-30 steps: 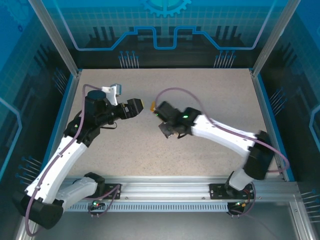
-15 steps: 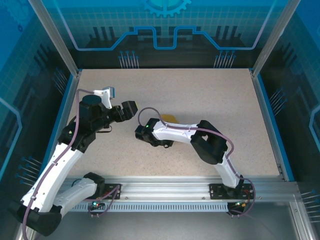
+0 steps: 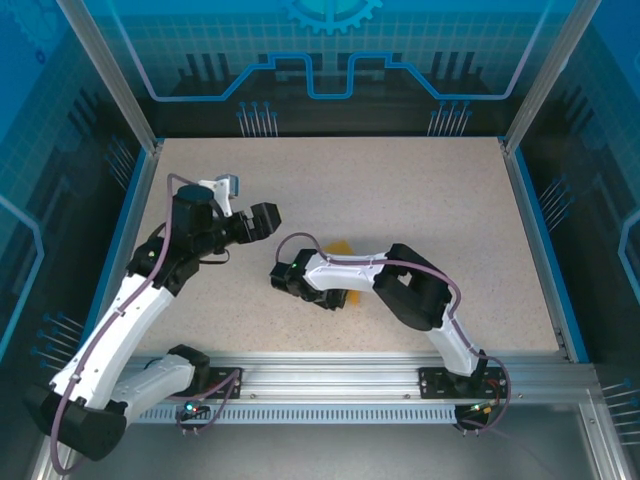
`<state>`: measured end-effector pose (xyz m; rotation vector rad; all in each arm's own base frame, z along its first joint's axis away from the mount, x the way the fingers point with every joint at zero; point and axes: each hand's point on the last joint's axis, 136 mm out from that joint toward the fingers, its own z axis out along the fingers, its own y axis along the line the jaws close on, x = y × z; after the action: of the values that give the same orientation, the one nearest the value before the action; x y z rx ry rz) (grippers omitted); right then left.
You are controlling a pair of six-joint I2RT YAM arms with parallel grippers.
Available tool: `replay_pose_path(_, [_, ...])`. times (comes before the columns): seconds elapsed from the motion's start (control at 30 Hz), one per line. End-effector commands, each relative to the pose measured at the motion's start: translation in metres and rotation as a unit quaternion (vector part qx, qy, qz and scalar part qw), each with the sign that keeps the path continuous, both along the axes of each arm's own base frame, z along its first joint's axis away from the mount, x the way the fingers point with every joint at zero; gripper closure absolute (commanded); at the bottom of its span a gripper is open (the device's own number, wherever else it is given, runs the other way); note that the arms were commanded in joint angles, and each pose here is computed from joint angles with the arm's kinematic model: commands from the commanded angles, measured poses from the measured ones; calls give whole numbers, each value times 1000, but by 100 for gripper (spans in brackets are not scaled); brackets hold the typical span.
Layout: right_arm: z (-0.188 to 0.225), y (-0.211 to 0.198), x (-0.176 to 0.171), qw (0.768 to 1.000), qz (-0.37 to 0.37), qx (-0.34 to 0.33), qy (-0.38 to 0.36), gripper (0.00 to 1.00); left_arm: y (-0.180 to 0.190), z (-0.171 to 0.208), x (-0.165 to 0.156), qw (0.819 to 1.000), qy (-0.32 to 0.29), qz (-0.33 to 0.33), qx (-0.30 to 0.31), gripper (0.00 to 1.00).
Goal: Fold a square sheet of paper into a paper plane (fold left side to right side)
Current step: Turn over the paper at the center of the table, then fold the wing for the fifth time at the center of the table.
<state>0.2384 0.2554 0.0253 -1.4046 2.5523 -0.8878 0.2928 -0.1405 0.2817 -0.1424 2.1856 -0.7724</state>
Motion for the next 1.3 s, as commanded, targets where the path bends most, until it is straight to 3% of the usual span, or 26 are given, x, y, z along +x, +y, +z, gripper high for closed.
replay_pose_path(0.0, [15,11,-10,997,-16,72,20,56,-2,-7,-1,1000,21,-7,-9,1])
replay_pose_path(0.3, [36,10,-26,981,-54,187,28,39,-15,-45,11,994,99,-17,-44,1])
replay_pose_path(0.5, [50,2,-24,951,-104,289,26,36,-37,-87,20,982,159,-41,-91,5])
replay_pose_path(0.67, [74,-7,-11,896,-153,417,5,31,-60,-121,26,966,205,-70,-139,15])
replay_pose_path(0.8, [97,-21,7,827,-203,524,-26,24,-75,-146,28,960,232,-83,-134,16])
replay_pose_path(1.03, [111,-61,14,716,-270,641,-59,9,-112,-177,35,947,263,-119,-138,17])
replay_pose_path(1.13, [108,-73,12,695,-287,656,-58,4,-128,-190,39,942,278,-131,-137,19])
replay_pose_path(1.27, [104,-80,7,690,-294,659,-57,2,-145,-203,44,937,288,-145,-135,23])
